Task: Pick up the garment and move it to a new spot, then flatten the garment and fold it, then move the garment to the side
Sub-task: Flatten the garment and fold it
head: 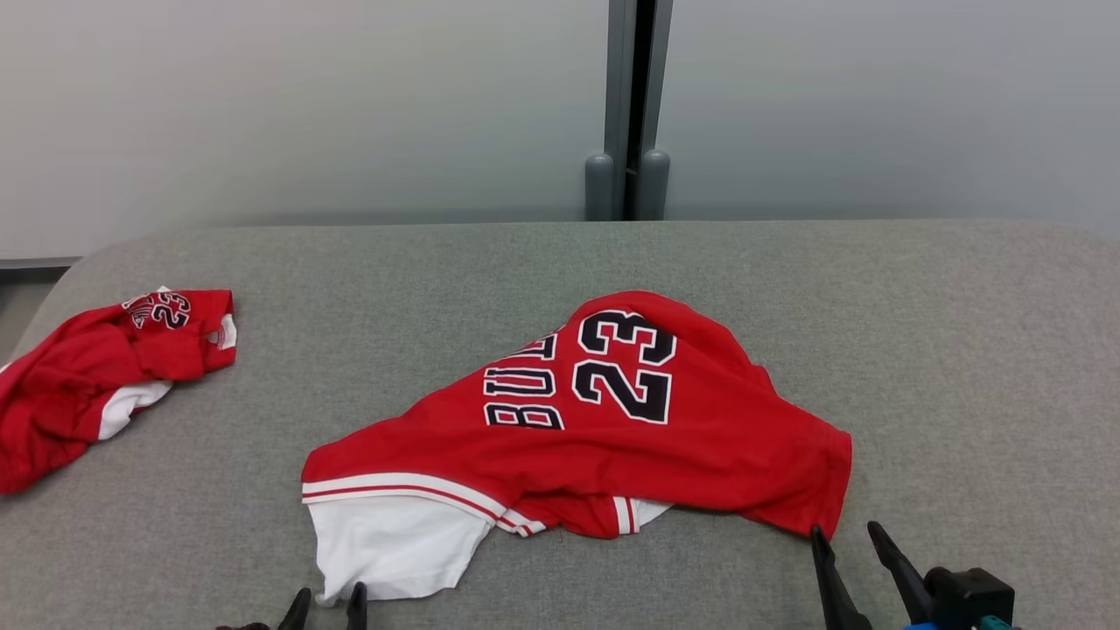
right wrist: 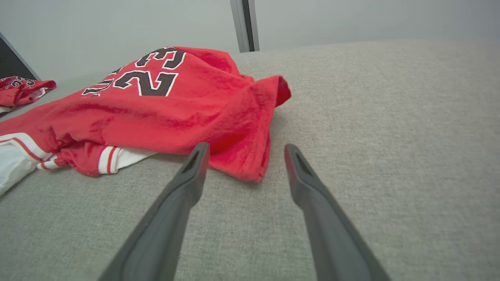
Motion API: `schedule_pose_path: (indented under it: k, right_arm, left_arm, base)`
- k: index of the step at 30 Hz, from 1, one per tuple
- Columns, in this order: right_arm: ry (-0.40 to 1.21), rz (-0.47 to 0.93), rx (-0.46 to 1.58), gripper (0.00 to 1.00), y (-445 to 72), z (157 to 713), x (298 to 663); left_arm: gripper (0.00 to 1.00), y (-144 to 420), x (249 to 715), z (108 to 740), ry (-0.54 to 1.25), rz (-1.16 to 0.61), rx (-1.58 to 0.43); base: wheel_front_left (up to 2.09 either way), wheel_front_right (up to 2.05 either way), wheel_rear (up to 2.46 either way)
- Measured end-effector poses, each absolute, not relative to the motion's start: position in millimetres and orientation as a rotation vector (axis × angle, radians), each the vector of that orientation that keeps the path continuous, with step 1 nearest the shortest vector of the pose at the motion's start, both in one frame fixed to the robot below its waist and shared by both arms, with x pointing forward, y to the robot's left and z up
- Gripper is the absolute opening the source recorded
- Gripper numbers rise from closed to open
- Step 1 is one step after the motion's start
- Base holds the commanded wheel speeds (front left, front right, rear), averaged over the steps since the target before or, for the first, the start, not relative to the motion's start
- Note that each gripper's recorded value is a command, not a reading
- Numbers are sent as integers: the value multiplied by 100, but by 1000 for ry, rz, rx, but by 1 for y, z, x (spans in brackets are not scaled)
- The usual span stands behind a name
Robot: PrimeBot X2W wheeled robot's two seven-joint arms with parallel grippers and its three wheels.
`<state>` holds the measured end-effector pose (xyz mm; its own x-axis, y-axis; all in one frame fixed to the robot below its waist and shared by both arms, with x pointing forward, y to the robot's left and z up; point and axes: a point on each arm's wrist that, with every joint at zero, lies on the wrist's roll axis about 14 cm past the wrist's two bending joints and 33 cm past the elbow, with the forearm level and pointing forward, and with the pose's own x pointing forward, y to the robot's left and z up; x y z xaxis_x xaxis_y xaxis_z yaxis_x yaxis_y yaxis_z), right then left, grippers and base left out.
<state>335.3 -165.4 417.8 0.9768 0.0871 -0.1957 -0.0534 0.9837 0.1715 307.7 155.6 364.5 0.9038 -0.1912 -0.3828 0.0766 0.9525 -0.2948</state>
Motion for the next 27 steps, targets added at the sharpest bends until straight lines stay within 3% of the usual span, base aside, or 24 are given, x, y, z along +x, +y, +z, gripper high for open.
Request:
schedule_pose_path:
  k: [8,9,10,11,27]
  right_arm:
    - [224,72,157,100,-165,412,342]
    - [224,74,157,100,-165,412,343]
    - [224,76,156,100,-164,412,345]
    - [224,88,154,100,-161,412,347]
    - [317,105,123,100,-157,385,361]
  left_arm:
    - [100,158,318,359,447,-153,-276]
    - [87,158,319,359,447,-153,-279]
    - [47,157,320,359,447,-156,-280]
    - [0,155,322,360,445,-161,-290]
    - [0,149,316,359,465,-195,-310]
  base:
    - [0,0,0]
    - [0,0,0]
    - [0,0,0]
    - [0,0,0]
    - [0,0,0]
